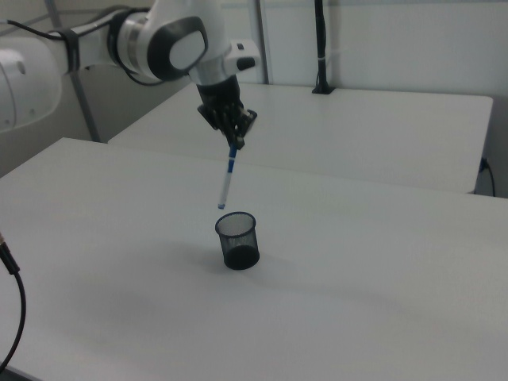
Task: Remove the marker
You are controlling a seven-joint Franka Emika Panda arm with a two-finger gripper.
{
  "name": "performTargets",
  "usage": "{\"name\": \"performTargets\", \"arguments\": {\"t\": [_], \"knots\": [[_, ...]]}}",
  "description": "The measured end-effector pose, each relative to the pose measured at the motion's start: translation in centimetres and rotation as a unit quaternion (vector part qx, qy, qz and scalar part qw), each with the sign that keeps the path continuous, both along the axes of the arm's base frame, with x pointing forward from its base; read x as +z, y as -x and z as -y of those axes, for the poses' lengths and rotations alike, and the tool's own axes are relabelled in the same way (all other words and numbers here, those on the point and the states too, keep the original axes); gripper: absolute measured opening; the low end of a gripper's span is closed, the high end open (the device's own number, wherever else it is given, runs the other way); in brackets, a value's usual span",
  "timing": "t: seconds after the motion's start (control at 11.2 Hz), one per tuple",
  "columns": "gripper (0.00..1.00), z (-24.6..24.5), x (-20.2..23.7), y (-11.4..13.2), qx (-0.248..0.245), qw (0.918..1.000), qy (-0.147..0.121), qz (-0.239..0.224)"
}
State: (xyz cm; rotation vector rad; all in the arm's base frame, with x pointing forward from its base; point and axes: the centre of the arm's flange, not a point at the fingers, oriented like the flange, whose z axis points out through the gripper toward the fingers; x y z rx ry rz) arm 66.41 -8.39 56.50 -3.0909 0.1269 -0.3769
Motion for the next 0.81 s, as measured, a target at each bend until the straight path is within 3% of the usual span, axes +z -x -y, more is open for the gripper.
{"name": "performTargets", "arguments": {"t": [0.09, 0.27, 0.54, 0.81], "knots": [[0.16, -0.7, 1.7, 0.8, 0.006, 1.0, -0.003, 0.003], [0.16, -3.6, 1.2, 1.9, 0.031, 0.9983, -0.018, -0.046], [0.16, -9.7, -4.9, 2.2, 0.078, 0.9843, -0.038, -0.154], [0.16, -14.1, -12.2, 1.4, 0.108, 0.9691, -0.033, -0.219]]}}
